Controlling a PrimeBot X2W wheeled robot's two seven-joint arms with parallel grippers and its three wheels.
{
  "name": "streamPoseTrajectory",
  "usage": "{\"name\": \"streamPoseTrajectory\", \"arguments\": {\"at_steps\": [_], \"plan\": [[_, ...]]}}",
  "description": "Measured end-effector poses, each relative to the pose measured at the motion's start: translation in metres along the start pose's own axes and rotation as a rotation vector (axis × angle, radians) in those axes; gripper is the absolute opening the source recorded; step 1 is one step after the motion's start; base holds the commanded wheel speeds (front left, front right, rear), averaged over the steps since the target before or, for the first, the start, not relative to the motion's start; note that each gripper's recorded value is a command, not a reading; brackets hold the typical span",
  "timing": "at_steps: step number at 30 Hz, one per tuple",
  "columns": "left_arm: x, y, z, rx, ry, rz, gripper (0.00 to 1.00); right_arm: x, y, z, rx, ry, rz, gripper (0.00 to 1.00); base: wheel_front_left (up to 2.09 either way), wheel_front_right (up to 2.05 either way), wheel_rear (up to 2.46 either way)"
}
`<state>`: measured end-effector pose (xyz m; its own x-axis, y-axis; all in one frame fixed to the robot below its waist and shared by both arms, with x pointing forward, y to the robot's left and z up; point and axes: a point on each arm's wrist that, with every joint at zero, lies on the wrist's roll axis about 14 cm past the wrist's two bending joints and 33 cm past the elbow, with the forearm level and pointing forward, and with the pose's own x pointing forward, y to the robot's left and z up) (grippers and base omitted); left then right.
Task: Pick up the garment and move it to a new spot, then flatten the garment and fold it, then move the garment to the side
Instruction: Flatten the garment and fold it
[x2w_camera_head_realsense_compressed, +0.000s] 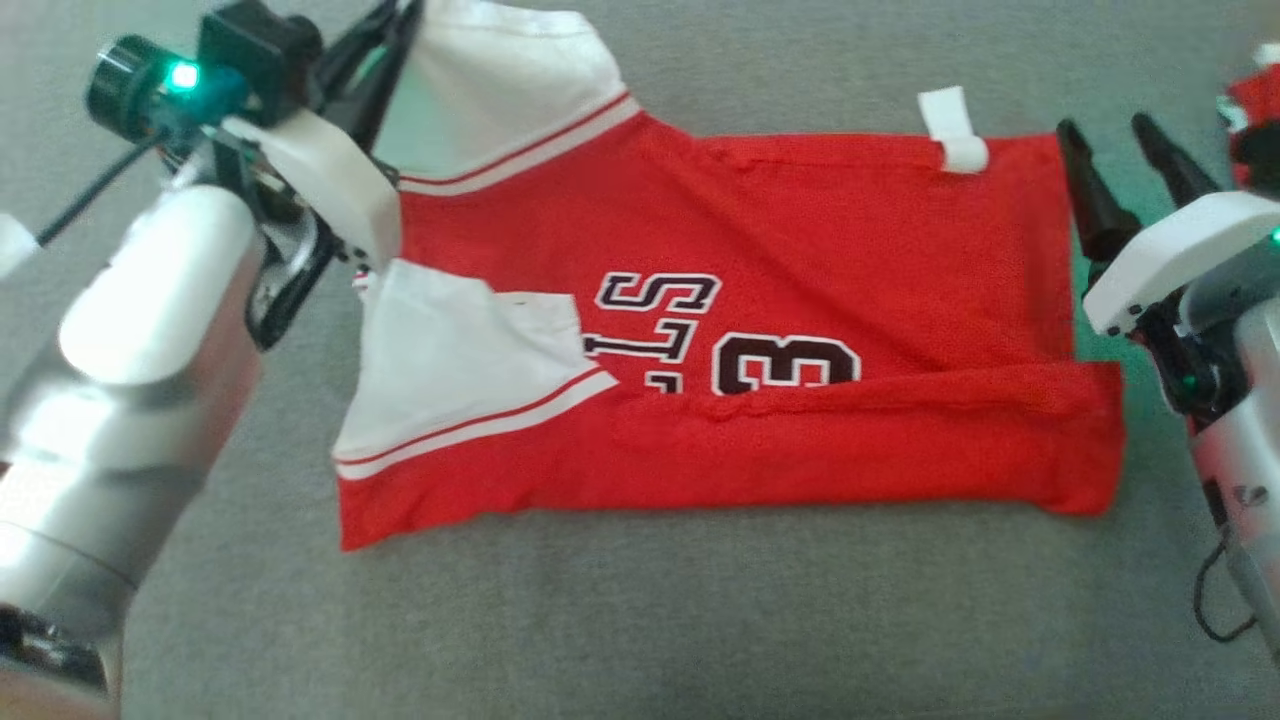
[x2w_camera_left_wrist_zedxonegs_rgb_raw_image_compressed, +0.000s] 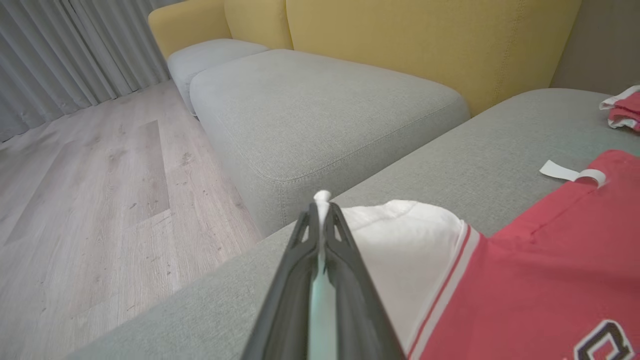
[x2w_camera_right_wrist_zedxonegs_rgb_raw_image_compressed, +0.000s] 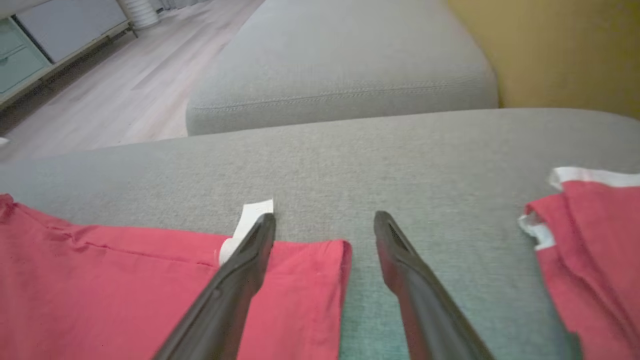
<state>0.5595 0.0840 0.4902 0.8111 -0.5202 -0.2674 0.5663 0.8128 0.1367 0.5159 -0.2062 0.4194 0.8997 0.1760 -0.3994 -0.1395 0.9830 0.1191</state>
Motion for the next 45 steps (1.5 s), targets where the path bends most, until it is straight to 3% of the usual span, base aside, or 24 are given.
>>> {"name": "streamPoseTrajectory", "arguments": {"at_steps": [12,18,19,20,25,34,45], "plan": [[-0.017,-0.008,-0.009,0.004,0.022,-0.023,0.00,0.028,0.003,-0.053,-0.040,0.239,0.014,1.00,0.00,0.00,0.00],[-0.014,-0.013,-0.012,0.009,0.037,-0.032,0.00,0.036,0.000,-0.047,-0.063,0.256,0.008,0.98,0.00,0.00,0.00],[-0.013,-0.013,-0.013,0.010,0.039,-0.034,0.00,0.036,0.000,-0.048,-0.061,0.258,0.008,0.70,0.00,0.00,0.00],[-0.013,-0.013,-0.013,0.011,0.040,-0.034,0.00,0.036,0.000,-0.048,-0.066,0.261,0.010,0.00,0.00,0.00,0.00],[-0.008,-0.007,-0.014,0.011,0.038,-0.009,0.00,0.036,-0.002,-0.034,-0.055,0.218,0.010,0.00,0.00,0.00,0.00],[0.000,0.022,-0.010,-0.023,0.002,0.092,0.00,0.038,-0.003,0.024,0.004,0.040,0.019,0.00,0.00,0.00,0.00],[0.030,0.056,0.029,-0.035,-0.134,0.168,0.00,0.057,-0.006,0.075,0.077,-0.103,0.019,0.00,0.00,0.00,0.00]]}}
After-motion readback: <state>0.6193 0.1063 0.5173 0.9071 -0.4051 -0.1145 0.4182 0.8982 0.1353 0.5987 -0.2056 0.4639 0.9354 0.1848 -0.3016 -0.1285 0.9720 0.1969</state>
